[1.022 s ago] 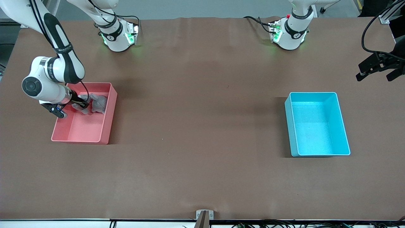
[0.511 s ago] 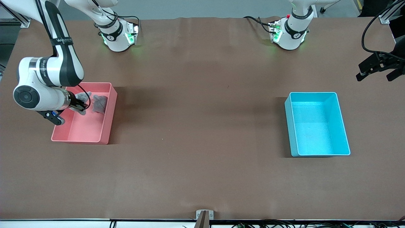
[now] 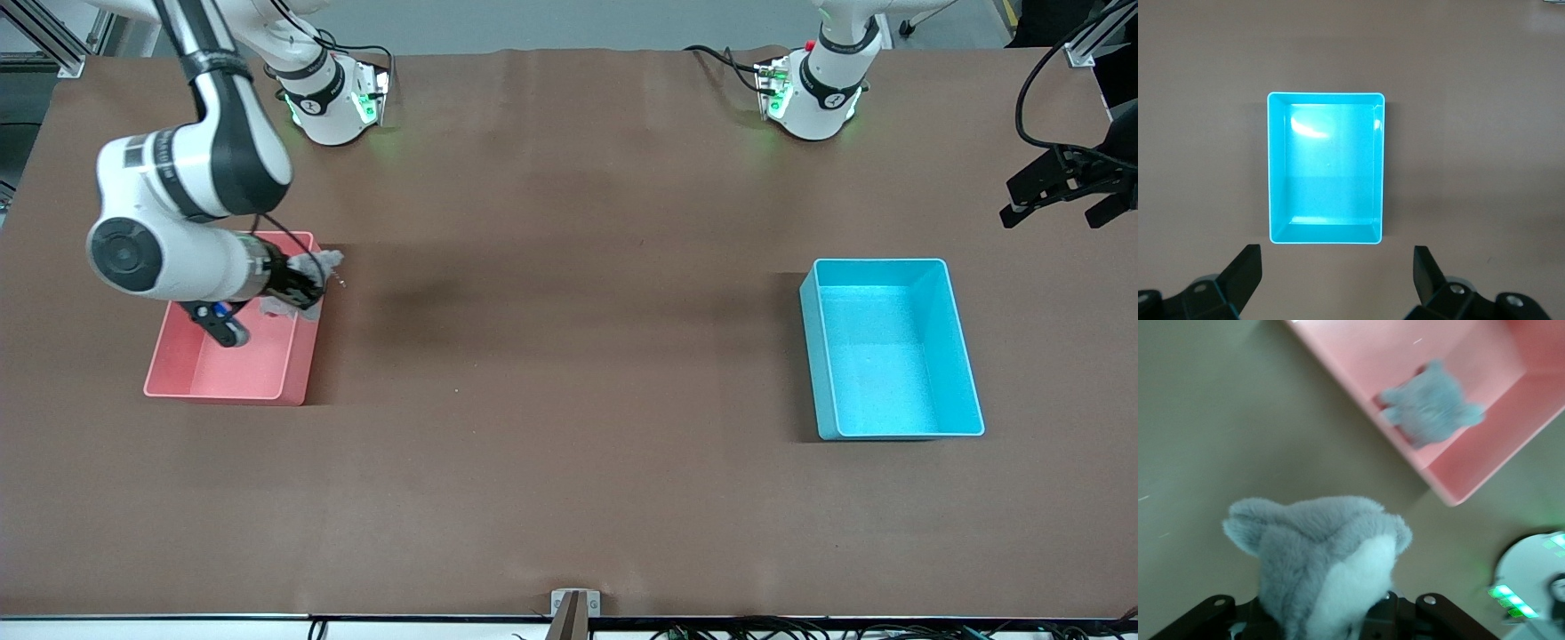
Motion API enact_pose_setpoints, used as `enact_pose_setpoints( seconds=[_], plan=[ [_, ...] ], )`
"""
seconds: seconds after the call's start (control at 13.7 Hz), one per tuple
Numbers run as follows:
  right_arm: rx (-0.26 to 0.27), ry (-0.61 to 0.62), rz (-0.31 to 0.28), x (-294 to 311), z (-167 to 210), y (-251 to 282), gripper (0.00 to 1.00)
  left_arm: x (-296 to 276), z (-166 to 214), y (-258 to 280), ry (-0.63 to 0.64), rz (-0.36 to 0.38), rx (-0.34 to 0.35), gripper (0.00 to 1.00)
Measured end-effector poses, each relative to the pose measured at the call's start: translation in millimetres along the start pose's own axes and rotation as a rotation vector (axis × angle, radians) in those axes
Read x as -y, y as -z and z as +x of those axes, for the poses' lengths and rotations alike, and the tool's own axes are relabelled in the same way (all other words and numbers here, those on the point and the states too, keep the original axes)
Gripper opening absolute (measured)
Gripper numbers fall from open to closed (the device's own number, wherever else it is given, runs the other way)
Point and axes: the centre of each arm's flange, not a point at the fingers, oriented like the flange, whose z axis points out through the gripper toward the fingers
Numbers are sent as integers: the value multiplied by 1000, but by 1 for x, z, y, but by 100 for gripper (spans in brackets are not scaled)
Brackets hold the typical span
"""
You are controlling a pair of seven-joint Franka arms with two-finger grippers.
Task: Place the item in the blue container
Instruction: 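Lift the plush out of the pink box with the right gripper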
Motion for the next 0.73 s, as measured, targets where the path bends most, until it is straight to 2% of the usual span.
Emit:
enact_pose_setpoints(
  seconds=[0.22, 0.37, 0.51, 0.73],
  plan=[
    [-76, -104, 118, 56, -73, -3, 31, 0, 0, 0, 1, 0, 0, 100],
    [-104, -171, 183, 97, -130, -29, 31, 0, 0, 0, 1, 0, 0, 100],
    [-114, -234, 220, 140, -176, -69, 31, 1, 0, 0, 1, 0, 3, 100],
    [-114, -334, 241, 210, -226, -122, 31, 5, 0, -2, 10, 1, 6, 100]
  ],
)
